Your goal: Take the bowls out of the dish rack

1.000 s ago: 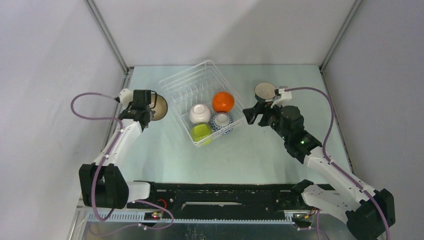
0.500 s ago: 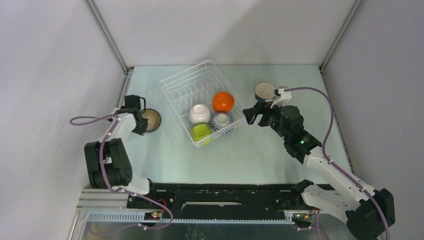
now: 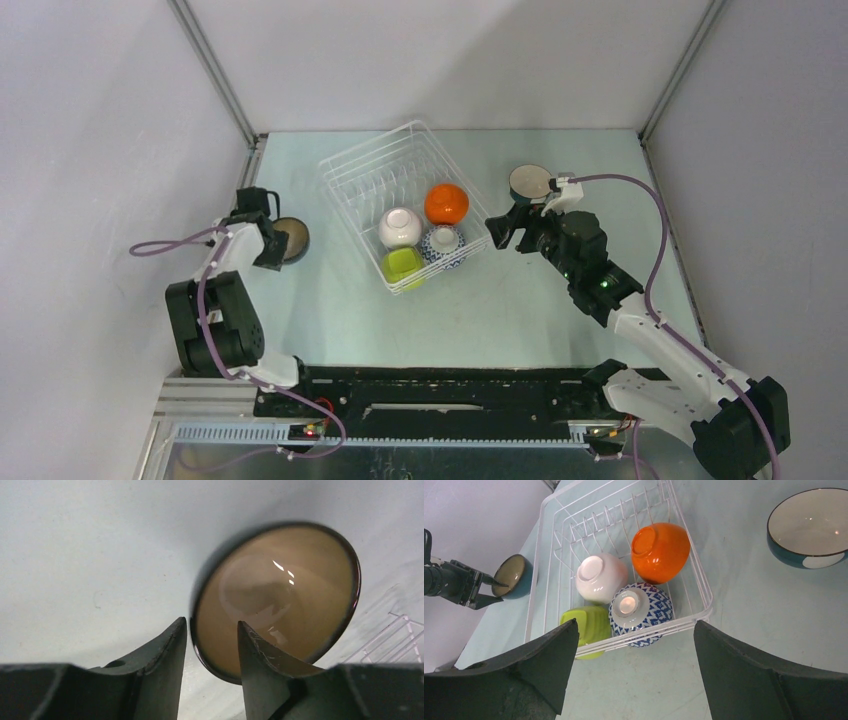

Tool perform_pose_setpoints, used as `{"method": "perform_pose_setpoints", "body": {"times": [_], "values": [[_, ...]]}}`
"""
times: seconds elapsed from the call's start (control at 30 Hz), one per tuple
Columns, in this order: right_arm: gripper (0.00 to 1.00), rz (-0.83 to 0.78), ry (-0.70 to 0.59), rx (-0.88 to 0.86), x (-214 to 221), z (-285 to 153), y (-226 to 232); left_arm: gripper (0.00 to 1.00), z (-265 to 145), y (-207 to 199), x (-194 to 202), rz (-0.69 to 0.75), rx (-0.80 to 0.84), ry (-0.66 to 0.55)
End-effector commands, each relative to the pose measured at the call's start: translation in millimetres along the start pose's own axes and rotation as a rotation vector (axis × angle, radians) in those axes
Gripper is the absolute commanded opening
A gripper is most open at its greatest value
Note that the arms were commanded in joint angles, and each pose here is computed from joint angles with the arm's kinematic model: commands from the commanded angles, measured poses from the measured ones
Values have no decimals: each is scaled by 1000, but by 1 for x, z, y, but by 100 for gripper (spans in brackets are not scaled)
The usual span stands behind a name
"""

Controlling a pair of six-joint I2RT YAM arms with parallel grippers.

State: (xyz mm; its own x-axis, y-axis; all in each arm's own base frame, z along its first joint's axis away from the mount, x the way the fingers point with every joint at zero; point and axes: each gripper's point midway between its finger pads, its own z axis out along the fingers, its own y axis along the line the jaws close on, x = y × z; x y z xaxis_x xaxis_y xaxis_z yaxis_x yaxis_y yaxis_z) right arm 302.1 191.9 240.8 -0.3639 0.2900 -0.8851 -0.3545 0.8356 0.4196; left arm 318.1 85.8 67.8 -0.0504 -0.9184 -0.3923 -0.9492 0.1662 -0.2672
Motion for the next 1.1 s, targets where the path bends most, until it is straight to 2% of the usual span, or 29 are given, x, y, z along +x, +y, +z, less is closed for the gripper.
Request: {"method": "perform_pose_setpoints", "body": {"times": [0.0,0.17,0.23,0.3,0.47,0.6,0.77,0.9,1.07], "values": [[92,1,-8,-9,-1,1,3,49,-22,-28,-27,-67,98,-70],[92,0,-9,-8,-1,1,3,51,-39,-26,-36,-65,120,-104],[92,-1,-10,-6,-1,1,3,56,-51,-28,-41,-55,153,-120],[92,-2,-9,-7,-1,1,3,66,-65,-30,-46,-16,190,-142],[93,-5,2,-28,2,7,6,70,-101,-40,-47,114,273,-232],[93,-7,23,-50,5,10,11,71,-128,-66,-27,307,362,-277],[89,-14,111,-50,11,25,16,70,-163,-111,38,639,619,-244],[88,-37,183,-39,21,31,20,76,-189,-131,79,862,770,-290],[91,-47,209,-18,19,33,24,90,-196,-143,121,1139,776,-309]]}}
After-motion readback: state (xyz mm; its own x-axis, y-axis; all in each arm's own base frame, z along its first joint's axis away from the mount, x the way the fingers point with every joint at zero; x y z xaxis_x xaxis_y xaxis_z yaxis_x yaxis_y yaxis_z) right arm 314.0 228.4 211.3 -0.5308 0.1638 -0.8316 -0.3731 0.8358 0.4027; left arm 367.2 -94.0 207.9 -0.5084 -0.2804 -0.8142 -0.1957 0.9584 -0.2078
